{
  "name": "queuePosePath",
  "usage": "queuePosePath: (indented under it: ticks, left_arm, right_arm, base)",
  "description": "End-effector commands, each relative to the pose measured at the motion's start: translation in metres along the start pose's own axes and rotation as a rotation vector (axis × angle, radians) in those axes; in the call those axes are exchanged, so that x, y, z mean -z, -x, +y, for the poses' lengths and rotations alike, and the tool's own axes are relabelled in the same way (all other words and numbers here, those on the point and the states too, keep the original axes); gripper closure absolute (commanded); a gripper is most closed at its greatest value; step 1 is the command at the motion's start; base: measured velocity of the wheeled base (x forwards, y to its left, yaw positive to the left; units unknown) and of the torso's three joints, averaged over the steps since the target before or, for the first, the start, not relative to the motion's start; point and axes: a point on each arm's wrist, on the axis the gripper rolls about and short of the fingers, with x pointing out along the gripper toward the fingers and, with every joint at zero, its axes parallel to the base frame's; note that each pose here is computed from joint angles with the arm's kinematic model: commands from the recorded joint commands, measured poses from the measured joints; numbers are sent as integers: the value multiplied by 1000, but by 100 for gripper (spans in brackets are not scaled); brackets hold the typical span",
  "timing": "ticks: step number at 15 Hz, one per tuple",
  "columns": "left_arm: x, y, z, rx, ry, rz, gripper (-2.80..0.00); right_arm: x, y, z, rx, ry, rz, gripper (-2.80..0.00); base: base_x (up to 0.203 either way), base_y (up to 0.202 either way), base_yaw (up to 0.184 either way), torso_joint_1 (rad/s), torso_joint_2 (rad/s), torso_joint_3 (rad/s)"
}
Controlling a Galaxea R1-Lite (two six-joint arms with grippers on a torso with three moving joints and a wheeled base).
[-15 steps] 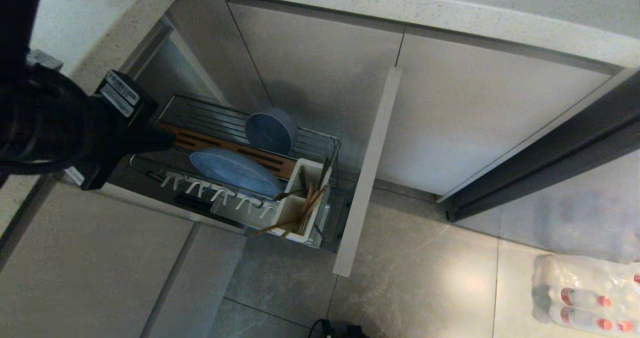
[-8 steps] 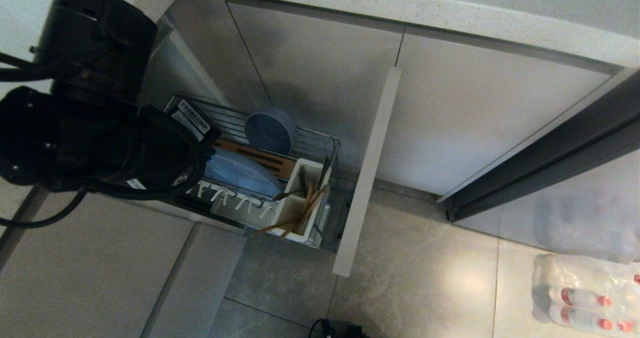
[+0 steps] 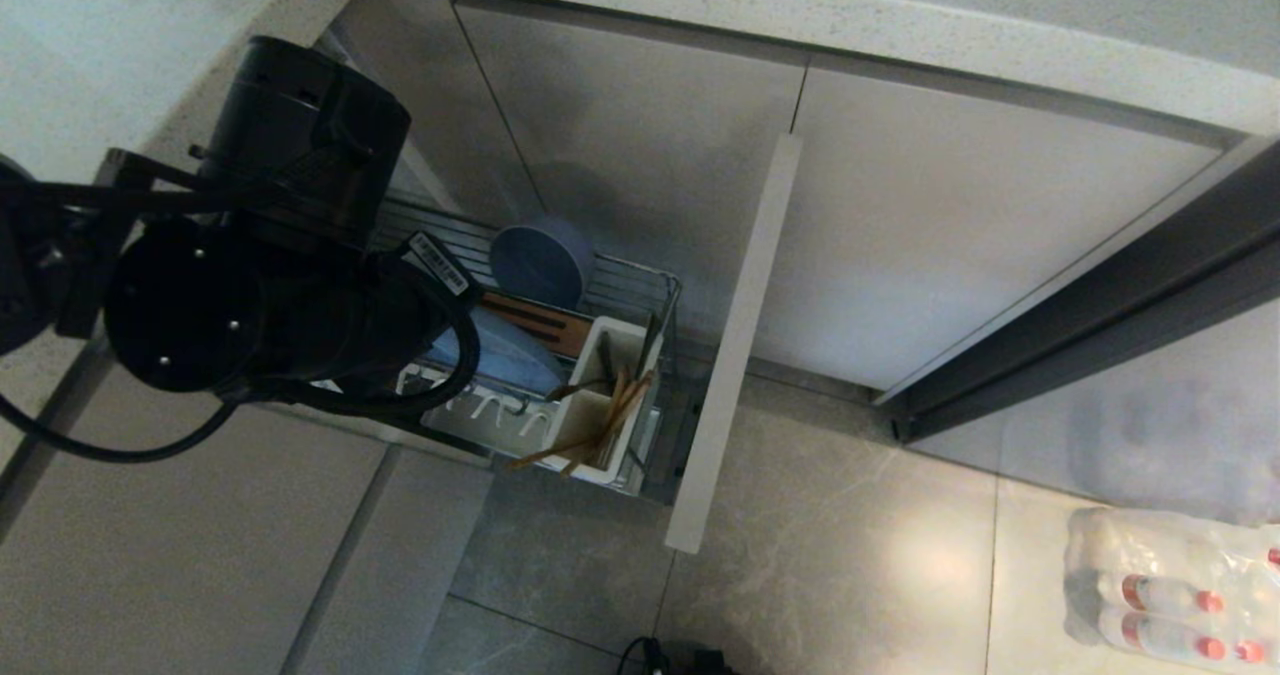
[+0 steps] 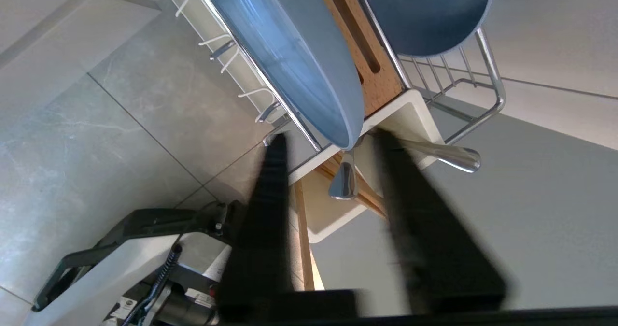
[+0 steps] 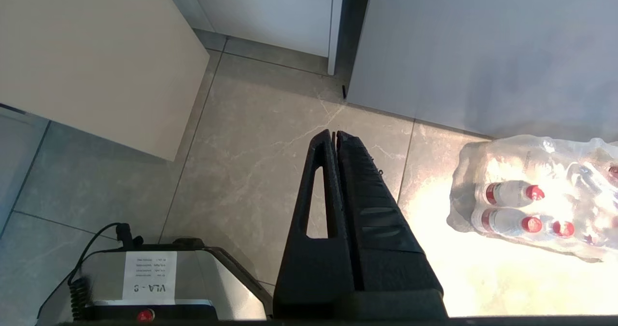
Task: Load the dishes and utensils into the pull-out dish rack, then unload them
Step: Take the plate out of the cupboard
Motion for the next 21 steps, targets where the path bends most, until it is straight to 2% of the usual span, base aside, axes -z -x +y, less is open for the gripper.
queuePosePath:
  ticks: [1, 7, 11, 15, 21]
  left_arm:
    - [3, -5, -1, -15, 0, -3, -280]
    - [16, -29, -6, -53, -8, -33, -280]
    - [13, -52, 0, -98, 4, -60, -280]
    - [19, -70, -3, -98, -20, -73, -280]
    - [19, -76, -5, -91, -31, -81, -280]
  right_arm:
    - [0, 0, 0, 0, 0, 1, 0]
    - [0, 0, 0, 0, 0, 1, 0]
    - [0, 0, 0, 0, 0, 1, 0]
    - [0, 0, 0, 0, 0, 0, 0]
    - [0, 0, 0, 0, 0, 1, 0]
  base:
    - [0, 0, 0, 0, 0, 0]
    - [0, 0, 0, 0, 0, 0]
    - [0, 0, 0, 0, 0, 0]
    - [0, 0, 0, 0, 0, 0]
    - [0, 0, 0, 0, 0, 0]
